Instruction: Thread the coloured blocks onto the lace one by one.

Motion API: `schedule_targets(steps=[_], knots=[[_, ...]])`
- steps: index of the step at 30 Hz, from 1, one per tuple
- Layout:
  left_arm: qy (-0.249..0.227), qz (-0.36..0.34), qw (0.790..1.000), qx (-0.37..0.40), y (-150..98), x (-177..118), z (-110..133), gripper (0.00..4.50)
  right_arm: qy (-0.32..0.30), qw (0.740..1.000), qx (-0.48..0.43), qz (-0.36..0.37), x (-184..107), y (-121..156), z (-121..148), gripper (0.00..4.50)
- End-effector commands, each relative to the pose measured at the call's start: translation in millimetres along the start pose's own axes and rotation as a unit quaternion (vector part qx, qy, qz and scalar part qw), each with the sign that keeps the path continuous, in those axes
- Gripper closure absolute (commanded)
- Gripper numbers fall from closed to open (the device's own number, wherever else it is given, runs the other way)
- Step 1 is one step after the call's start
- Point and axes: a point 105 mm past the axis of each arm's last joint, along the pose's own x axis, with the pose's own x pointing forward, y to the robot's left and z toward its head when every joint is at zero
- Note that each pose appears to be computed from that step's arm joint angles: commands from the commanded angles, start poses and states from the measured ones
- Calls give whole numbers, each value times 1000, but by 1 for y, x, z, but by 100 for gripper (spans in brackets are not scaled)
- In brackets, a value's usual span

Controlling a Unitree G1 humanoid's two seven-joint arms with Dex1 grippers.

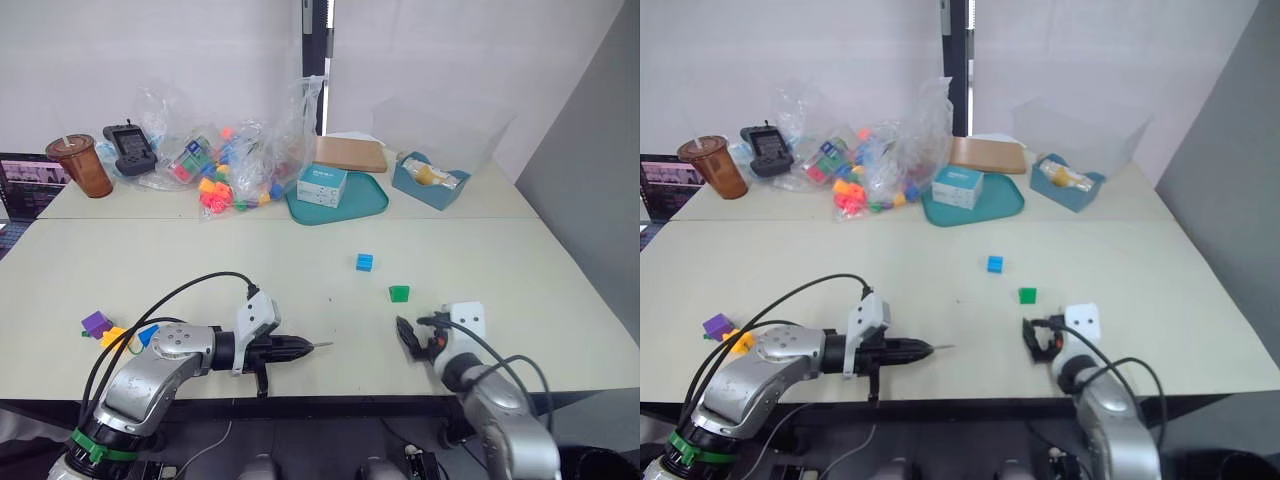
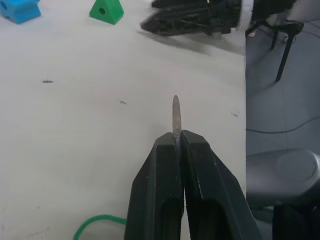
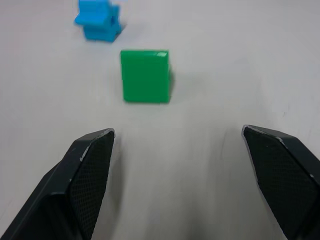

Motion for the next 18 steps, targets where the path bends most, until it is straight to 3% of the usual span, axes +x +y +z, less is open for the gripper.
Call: schedule_targets(steps=[1,5,11,18], knots=[[-13,-1,1000,16,-3,-4,11,450,-35,998,-22,-45,10,-6,10,20],[-12,2,1000,15,-4,-5,11,450,-40,999,-23,-16,28,10,7,20],[-11,6,1000,11,-6,-6,9,450,-40,998,-17,-47,43,4,6,20],[-7,8,1000,8,-6,-5,6,450,-57,998,-14,-13,45,24,12,239]])
